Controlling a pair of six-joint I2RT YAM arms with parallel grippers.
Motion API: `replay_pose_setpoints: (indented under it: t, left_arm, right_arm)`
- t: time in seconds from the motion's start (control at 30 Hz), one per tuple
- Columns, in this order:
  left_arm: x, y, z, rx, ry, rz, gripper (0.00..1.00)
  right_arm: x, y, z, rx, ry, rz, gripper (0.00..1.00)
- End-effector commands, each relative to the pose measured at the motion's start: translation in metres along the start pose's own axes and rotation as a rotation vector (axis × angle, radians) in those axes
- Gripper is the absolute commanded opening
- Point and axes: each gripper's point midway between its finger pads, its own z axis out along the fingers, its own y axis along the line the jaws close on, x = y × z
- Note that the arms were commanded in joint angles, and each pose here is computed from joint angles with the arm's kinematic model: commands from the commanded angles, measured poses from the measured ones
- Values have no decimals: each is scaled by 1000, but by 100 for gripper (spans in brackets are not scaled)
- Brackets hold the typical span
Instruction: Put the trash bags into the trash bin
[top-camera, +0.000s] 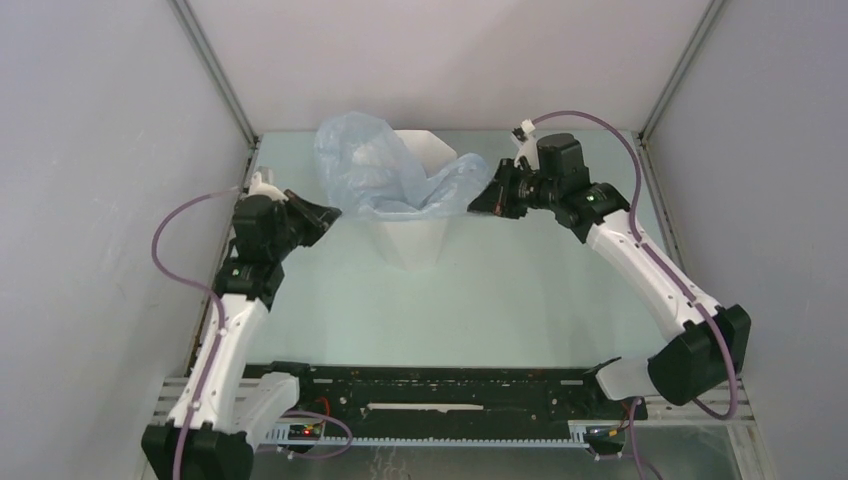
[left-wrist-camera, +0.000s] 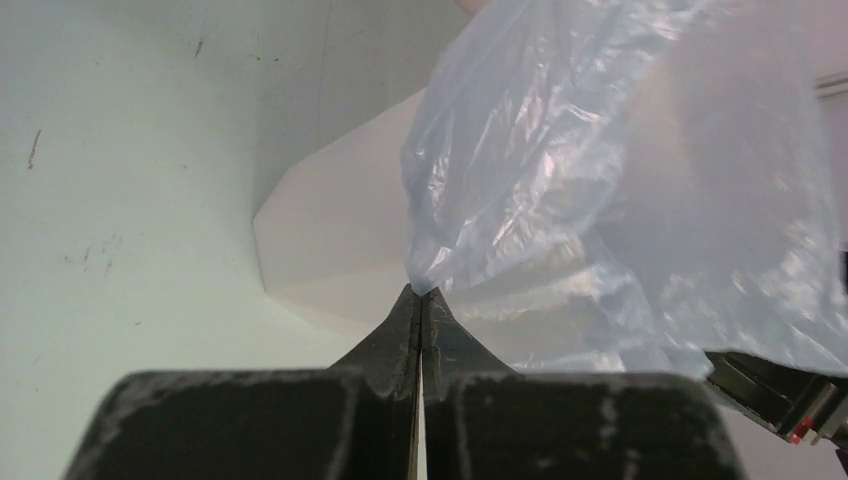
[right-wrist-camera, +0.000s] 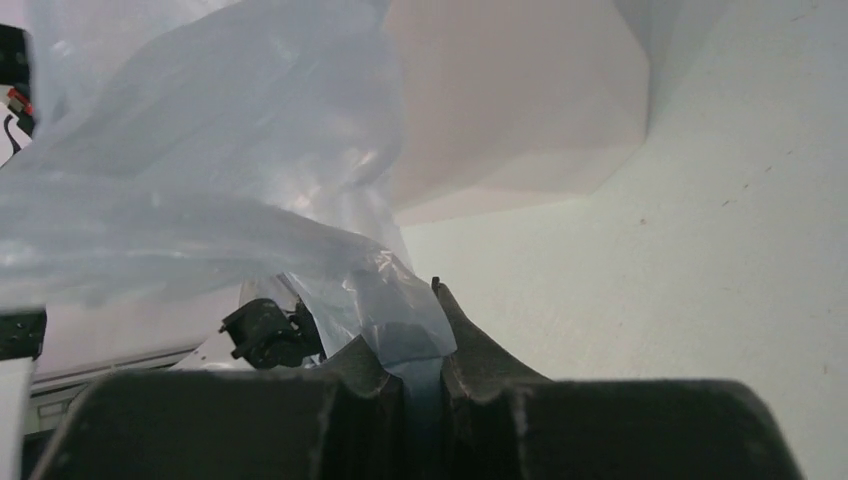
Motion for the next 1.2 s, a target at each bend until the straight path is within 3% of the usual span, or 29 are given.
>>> replay_pose_setpoints:
  t: [0.0, 0.2, 0.27, 0.4, 0.67, 0.87, 0.9, 0.97, 1.03, 1.17]
  left_arm:
    - [-4, 5, 33, -15, 47, 3, 0]
    - [9, 21, 53, -81, 140, -5, 4]
    - [10, 17, 48, -66, 154, 12, 16]
    - [1, 5, 25, -53, 136, 80, 50]
    - [-33, 1, -39, -174, 10, 236, 91]
    - [-76, -19, -53, -179, -116, 292, 96]
    - [-79, -24, -49, -165, -113, 293, 97]
    - [-82, -31, -35, -139, -91, 283, 100]
    - [-85, -35, -24, -122, -83, 274, 100]
    - [-90, -28, -8, -148, -76, 274, 99]
  right_arm:
    - [-13, -23, 27, 23, -19, -43, 19]
    - [-8, -34, 33, 50, 26, -71, 34]
    - [-8, -27, 19, 44, 18, -123, 47]
    - [-5, -13, -11, 26, -2, -240, 64]
    - [-2, 12, -59, -14, -62, -386, 73]
    - [-12, 25, -75, -23, -123, -428, 80]
    - [-14, 24, -74, -14, -129, -403, 87]
    - [-20, 23, -62, -23, -125, -322, 89]
    - [-25, 26, -46, -52, -117, -202, 99]
    - [-32, 44, -18, -185, -88, 23, 98]
